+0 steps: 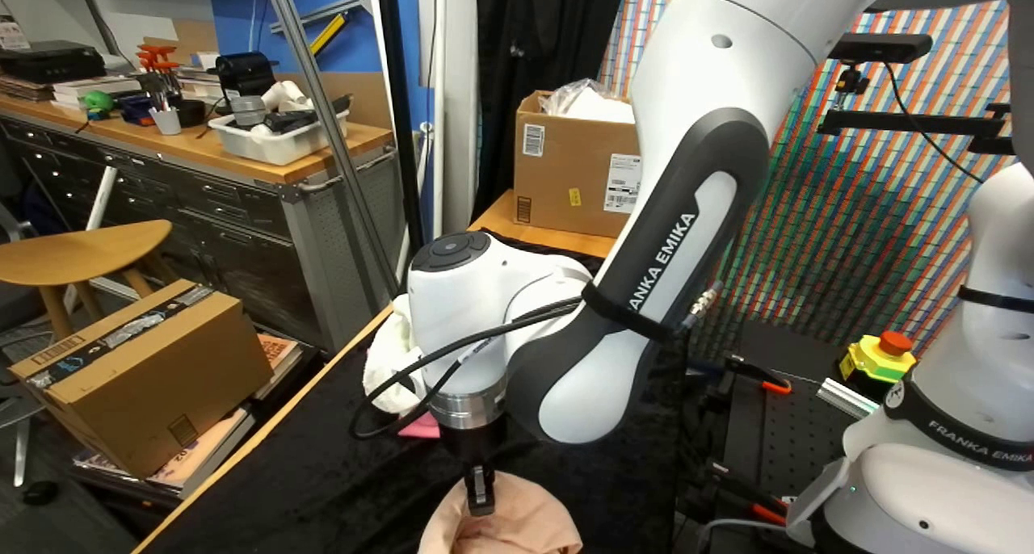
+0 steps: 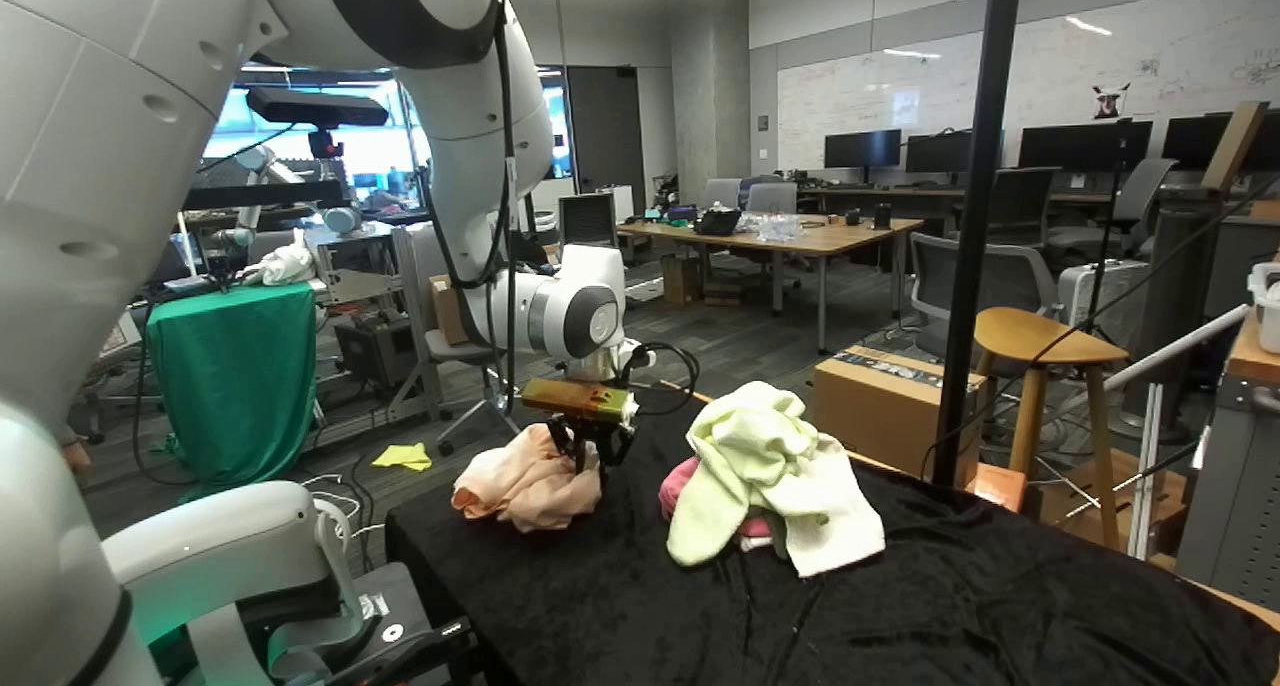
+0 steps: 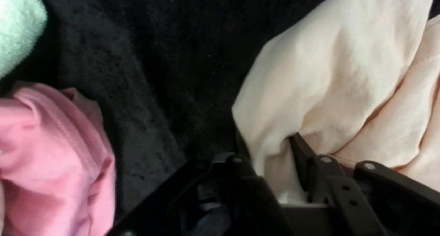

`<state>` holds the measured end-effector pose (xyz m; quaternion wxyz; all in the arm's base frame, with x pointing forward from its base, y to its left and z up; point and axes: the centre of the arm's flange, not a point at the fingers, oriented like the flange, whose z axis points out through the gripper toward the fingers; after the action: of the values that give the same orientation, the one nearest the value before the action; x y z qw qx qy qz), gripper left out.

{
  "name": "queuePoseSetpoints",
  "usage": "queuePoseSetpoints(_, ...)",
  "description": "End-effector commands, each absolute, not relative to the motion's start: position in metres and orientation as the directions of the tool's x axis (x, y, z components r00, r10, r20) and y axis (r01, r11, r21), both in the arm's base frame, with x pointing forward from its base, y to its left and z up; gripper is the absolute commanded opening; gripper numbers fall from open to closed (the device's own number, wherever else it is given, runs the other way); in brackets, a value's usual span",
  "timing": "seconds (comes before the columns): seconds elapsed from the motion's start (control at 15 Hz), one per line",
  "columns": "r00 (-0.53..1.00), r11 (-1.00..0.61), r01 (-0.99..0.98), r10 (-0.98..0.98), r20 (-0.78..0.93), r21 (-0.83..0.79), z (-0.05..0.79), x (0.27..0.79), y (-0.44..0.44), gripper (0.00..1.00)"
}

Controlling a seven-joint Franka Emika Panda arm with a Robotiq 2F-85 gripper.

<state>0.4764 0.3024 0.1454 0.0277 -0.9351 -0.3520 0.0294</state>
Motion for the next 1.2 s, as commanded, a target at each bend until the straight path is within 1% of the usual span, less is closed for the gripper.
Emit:
queuePoseSetpoints(0.0,0.765,-0.762,0.642,0.644,0.0,-0.09,0.164,0.48,0.294,0.05)
queuePoseSetpoints(0.2,0.779,-0.774,0.626,0.627,0.028,-0.1,0.185,0.486,0.281,0.01)
queuePoseSetpoints(0.33,0.781,-0.774,0.625,0.622,0.058,-0.102,0.207,0.49,0.272,0.04)
queuePoseSetpoints(0.73,0.793,-0.792,0.602,0.578,0.193,-0.099,0.278,0.512,0.241,0.04)
queuePoseSetpoints(1.13,0.811,-0.85,0.523,0.473,0.344,-0.063,0.35,0.543,0.205,0.04)
